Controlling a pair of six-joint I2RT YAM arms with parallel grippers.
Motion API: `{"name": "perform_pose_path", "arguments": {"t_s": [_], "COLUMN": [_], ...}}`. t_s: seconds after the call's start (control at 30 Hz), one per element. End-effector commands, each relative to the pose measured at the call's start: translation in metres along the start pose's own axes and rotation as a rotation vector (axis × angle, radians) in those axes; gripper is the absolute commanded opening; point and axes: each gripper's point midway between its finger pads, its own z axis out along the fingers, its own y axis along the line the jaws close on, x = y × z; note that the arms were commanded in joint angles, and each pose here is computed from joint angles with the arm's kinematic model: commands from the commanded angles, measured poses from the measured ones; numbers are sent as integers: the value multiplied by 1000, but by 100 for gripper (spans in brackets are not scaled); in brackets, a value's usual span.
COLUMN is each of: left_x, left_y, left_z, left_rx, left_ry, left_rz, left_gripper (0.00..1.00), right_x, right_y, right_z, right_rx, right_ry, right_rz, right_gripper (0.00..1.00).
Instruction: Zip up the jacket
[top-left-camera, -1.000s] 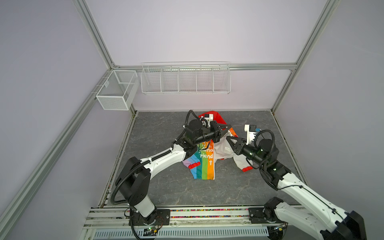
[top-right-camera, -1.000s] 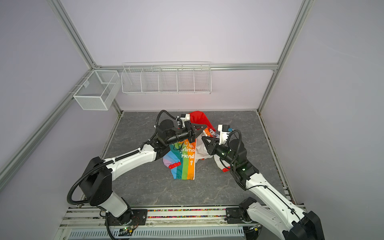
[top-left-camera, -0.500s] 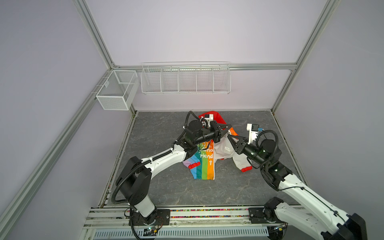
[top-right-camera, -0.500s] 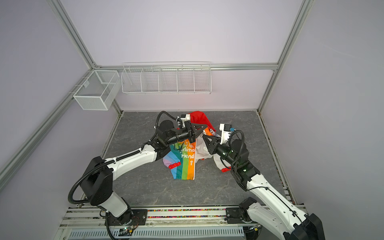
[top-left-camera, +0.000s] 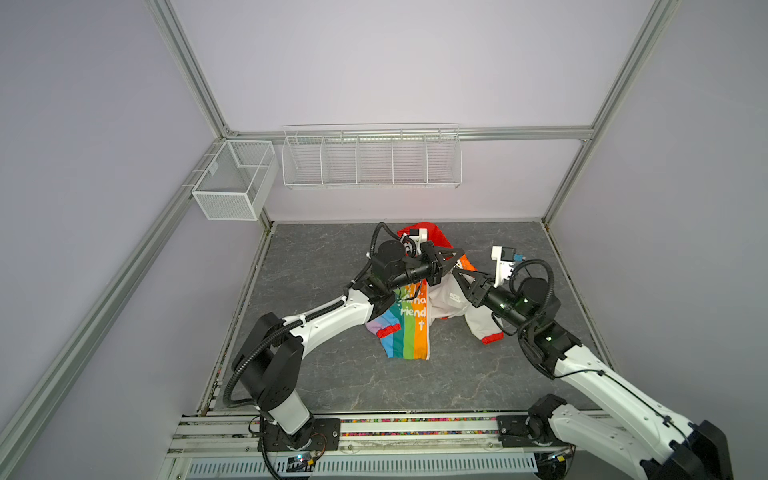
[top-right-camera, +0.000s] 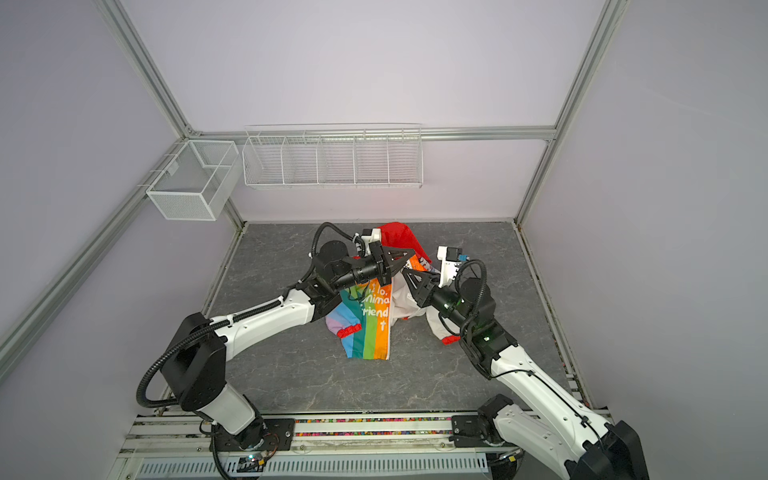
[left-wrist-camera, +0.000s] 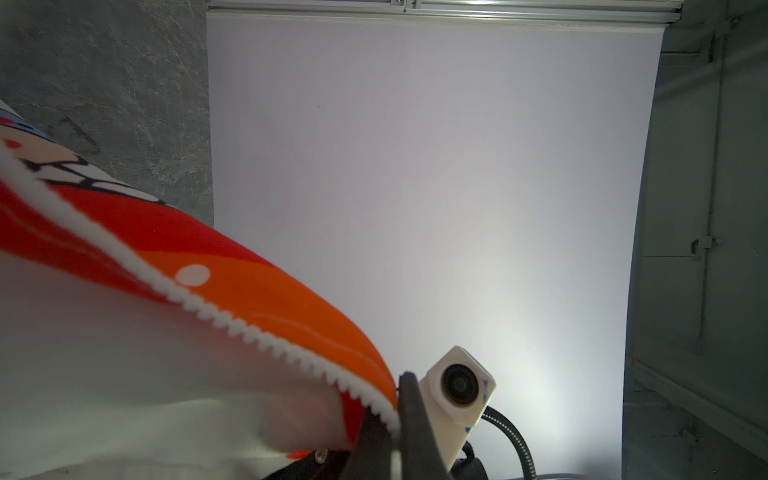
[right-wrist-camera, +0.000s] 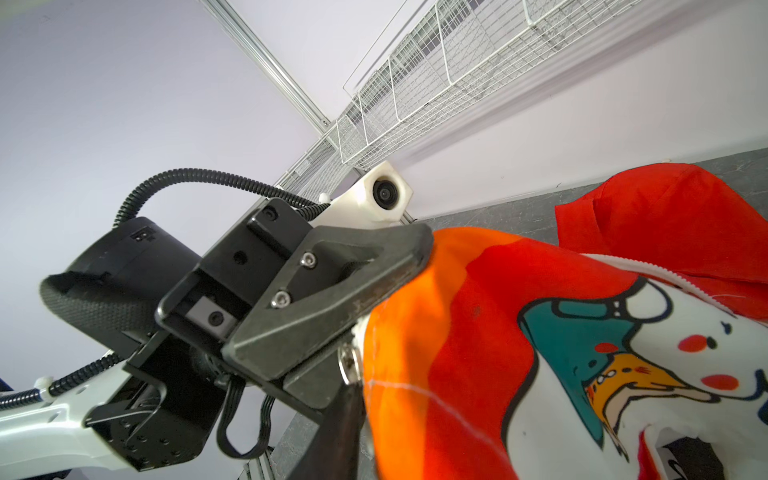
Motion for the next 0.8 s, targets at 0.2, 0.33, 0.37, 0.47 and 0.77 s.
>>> {"name": "perform_pose_path", "arguments": {"t_s": [0.2,0.33,0.37,0.47,0.77], "left_x": [1,0,0,0,0], "left_y": [-8,-7,-8,-9,-11], "left_z": [7,7,8,7,7], "left_rx": [42,44,44,47,52], "left_ry": [10,8,8,7,3], "left_rz": [-2,-2,-3,-3,0], "left_gripper": [0,0,0,0,0], "right_x": [-3,-2,-1,2,10], "right_y": [9,7,7,3,-3], "right_z": [1,1,2,2,5], "right_rx": [-43,-37,-35,-27,-14], "right_ry": [-22,-20,-18,-11,4], "right_rz": [26,40,43,54,76], "right_gripper": [29,26,26,28,29]}}
